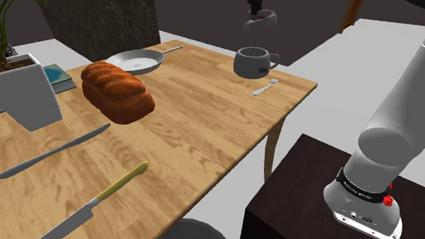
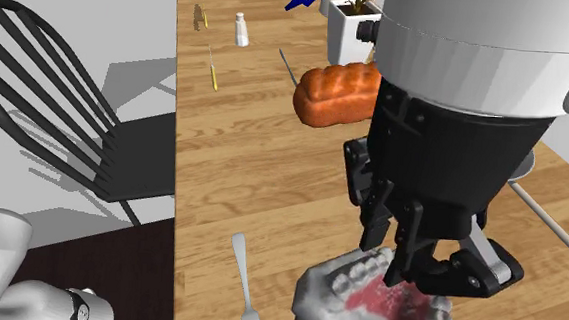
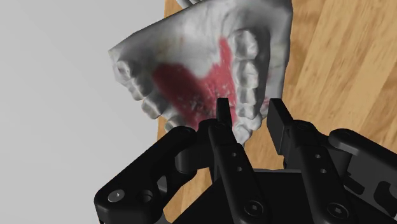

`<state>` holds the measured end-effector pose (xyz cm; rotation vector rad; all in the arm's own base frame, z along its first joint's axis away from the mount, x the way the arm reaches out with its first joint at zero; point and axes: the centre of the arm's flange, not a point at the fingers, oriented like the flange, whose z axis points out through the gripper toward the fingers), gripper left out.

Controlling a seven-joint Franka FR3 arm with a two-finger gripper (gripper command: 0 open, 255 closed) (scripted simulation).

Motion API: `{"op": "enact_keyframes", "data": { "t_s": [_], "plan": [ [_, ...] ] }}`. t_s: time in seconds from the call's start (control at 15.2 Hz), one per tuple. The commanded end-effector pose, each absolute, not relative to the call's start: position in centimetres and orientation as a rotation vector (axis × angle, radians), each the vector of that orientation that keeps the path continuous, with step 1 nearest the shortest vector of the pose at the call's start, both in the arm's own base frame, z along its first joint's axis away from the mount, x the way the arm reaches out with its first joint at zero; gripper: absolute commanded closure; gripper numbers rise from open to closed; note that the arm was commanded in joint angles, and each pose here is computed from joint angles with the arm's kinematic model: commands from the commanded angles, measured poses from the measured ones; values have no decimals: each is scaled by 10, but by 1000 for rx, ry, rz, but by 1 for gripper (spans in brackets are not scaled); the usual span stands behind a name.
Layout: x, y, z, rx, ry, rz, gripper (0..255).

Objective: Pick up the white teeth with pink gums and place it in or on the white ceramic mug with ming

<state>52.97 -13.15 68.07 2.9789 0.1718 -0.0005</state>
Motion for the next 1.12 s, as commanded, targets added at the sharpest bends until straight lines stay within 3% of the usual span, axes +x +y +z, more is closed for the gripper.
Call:
{"op": "enact_keyframes", "data": {
  "t_s": [0.0,1.06],
  "plan": [
    [528,-134,671,2979,174,1,255],
    [528,-134,586,2979,174,1,255]
  ]
}}
